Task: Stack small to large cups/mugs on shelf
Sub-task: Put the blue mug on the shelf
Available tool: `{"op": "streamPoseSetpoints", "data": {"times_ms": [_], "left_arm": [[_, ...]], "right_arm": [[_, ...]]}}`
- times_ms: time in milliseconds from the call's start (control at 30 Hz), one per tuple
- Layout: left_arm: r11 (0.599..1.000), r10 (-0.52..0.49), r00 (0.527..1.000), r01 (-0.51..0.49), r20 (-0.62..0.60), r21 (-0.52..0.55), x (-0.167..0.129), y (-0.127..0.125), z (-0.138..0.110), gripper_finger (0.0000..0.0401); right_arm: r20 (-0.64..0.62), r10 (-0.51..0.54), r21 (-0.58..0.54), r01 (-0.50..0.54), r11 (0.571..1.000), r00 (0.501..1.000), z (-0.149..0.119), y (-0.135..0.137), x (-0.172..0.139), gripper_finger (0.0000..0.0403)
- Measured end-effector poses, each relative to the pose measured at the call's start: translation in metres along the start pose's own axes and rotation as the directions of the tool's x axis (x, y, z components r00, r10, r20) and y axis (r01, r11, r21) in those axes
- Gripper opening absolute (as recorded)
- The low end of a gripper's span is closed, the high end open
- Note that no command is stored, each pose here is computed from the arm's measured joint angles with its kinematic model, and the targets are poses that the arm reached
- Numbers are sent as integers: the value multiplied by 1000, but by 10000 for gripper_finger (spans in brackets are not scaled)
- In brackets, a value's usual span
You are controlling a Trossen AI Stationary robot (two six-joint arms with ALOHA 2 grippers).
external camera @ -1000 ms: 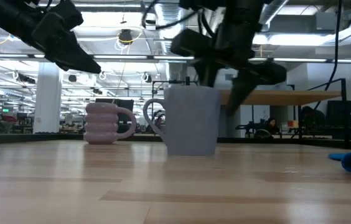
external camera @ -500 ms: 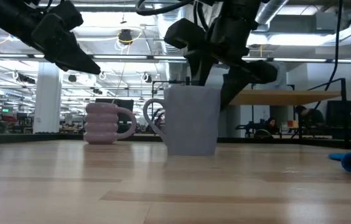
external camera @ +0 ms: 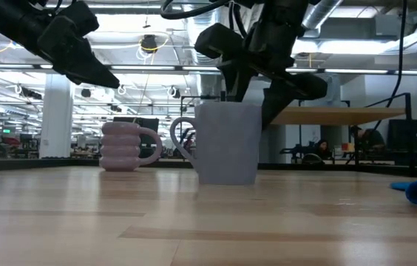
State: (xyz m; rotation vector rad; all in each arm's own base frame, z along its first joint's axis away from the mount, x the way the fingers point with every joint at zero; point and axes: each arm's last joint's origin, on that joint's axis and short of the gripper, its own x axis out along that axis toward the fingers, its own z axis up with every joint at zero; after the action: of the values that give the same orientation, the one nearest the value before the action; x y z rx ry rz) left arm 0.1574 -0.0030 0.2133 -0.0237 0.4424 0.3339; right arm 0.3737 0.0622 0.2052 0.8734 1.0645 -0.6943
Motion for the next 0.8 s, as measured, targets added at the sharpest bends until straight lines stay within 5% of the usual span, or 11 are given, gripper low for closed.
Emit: {"op": "streamPoseSetpoints", "data": {"times_ms": [333, 800], "left_arm": [[1000, 1, 1000, -1, 0, 0, 0, 0, 0, 103], [1000, 3, 1000, -3, -12, 4, 0, 0, -1, 103]], "right_arm": [[1, 12, 8, -12, 1000, 1000, 3, 0, 0, 225], [-22, 14, -172, -17, 985, 1000, 2, 0, 0, 27]]}}
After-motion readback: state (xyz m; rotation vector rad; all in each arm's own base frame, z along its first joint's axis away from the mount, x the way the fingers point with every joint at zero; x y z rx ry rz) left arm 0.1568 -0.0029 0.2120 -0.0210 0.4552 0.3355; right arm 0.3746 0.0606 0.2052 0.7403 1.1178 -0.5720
